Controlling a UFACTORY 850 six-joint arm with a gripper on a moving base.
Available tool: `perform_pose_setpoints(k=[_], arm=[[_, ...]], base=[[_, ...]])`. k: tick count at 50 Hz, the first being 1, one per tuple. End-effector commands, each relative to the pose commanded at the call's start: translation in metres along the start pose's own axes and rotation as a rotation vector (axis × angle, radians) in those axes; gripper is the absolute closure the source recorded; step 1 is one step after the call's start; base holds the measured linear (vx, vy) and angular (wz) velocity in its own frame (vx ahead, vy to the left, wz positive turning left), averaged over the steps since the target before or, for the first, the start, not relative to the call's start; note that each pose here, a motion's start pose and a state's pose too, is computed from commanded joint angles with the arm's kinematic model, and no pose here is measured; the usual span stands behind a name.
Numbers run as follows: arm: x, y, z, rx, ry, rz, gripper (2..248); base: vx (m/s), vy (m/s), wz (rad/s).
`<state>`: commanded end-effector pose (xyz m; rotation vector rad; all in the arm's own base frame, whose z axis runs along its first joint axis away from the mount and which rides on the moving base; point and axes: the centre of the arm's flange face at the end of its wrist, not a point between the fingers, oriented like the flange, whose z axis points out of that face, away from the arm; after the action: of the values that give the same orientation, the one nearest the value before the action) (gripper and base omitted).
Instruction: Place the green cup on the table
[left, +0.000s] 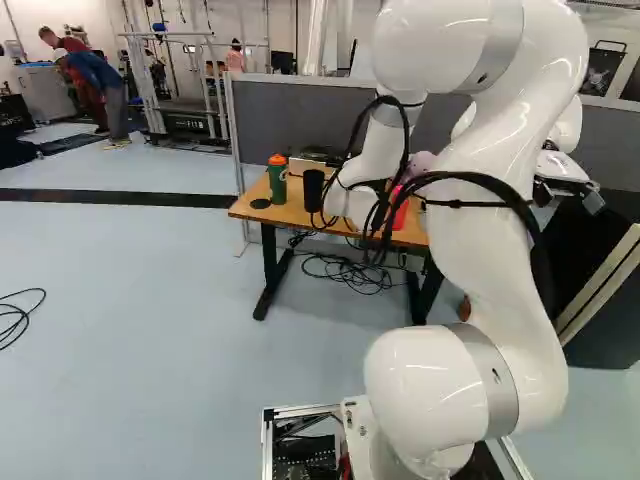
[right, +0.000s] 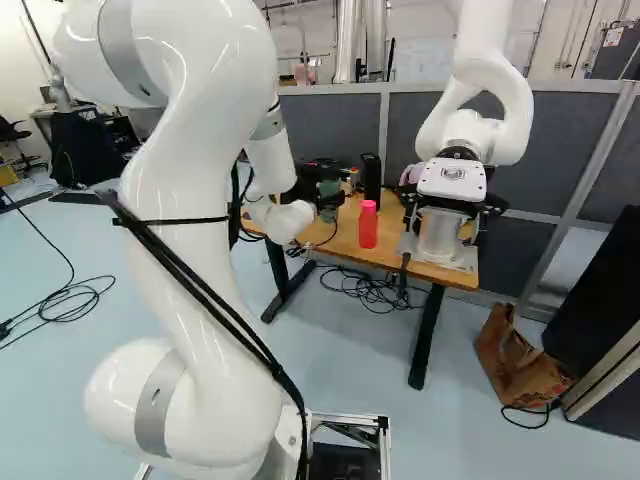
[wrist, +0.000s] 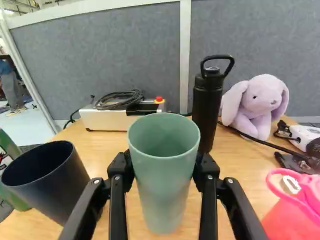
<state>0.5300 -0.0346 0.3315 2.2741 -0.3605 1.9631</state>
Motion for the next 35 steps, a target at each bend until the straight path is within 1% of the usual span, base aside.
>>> perform_pose_setpoints(k=[19, 26, 33, 34, 35], arm=[[-0.021, 0.001, 0.03, -0.011, -0.016, -0.002, 123], [-0.029, 0.002, 0.037, -0.015, -0.024, -0.003, 123], [-0.032, 0.002, 0.039, -0.016, -0.028, -0.004, 119], [-0.032, 0.002, 0.039, -0.016, -0.028, -0.004, 90], [-0.032, 0.002, 0.039, -0.016, -0.028, -0.004, 90]], base=[[0.0, 0.0, 0.0], [0.0, 0.0, 0.0], [0.0, 0.0, 0.0], [0.0, 0.0, 0.0], [0.0, 0.0, 0.0]])
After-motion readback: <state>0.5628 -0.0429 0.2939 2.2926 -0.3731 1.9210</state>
